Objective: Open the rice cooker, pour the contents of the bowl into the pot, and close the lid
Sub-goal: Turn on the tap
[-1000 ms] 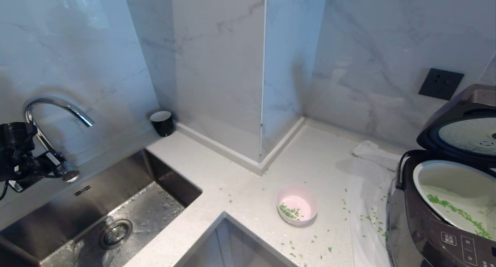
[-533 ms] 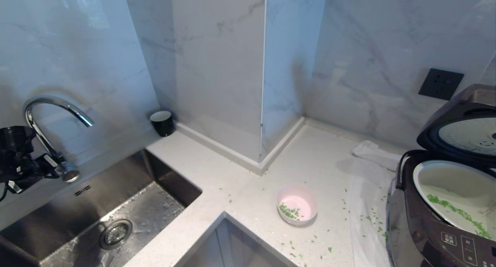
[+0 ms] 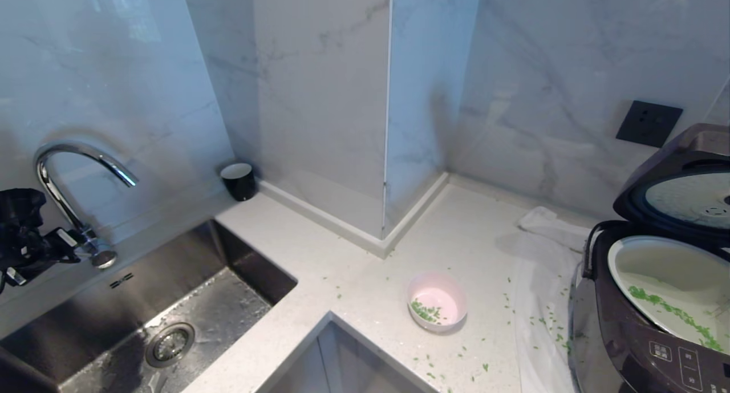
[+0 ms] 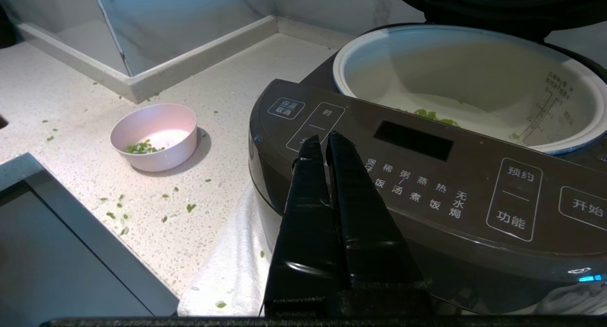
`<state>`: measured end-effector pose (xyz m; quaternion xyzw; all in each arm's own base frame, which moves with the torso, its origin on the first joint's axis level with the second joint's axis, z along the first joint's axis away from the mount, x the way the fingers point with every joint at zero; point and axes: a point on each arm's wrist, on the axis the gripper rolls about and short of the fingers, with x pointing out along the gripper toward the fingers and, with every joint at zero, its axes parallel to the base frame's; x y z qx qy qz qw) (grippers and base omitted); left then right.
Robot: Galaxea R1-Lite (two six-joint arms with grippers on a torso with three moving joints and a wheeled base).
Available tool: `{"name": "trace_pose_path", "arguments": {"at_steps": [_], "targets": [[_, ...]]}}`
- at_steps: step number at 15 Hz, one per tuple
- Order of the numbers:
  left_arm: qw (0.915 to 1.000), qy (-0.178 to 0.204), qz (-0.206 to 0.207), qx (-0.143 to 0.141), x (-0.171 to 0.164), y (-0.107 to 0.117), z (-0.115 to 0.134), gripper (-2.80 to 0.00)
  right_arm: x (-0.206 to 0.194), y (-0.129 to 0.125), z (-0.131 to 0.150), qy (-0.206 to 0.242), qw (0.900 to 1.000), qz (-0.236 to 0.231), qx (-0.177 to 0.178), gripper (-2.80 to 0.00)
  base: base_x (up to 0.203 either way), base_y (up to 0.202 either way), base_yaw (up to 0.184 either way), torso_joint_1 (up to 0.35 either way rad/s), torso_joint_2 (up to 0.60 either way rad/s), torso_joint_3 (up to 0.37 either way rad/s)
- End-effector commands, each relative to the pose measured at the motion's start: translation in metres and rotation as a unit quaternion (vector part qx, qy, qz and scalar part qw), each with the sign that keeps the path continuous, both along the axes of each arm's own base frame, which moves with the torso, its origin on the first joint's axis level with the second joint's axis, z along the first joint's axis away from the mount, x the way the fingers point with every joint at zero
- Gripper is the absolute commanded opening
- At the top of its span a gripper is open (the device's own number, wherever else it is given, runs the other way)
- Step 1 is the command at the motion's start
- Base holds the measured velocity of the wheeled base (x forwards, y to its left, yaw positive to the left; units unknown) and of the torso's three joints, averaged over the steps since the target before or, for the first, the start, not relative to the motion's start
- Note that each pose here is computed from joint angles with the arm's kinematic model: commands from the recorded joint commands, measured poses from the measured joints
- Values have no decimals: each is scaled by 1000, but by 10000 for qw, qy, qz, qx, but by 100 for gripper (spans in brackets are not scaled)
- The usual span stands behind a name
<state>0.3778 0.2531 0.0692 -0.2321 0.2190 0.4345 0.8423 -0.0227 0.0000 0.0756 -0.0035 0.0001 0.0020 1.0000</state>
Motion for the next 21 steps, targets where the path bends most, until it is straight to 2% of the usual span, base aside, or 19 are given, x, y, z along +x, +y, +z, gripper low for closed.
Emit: {"name": "trace_pose_path", "arguments": {"at_steps": [1,7,8,21], "targets": [[10000,-10,26,-7,1,2,-2,0,0,0,0,-1,10000,3,-3,-280,0,0,0,0,0,0],[9999,-122,48,39,7,7,-3,0,0,0,0,-1,10000,3,3,-280,0,0,0,0,0,0],[9999,-141,65,46,7,9,-4,-280,0,0,0,-1,10000,3,-3,-280,0,0,0,0,0,0],[9999,-58,90,5,6,12,-9,-280,0,0,0,-1,10000,3,-3,-280,0,0,0,0,0,0]]}}
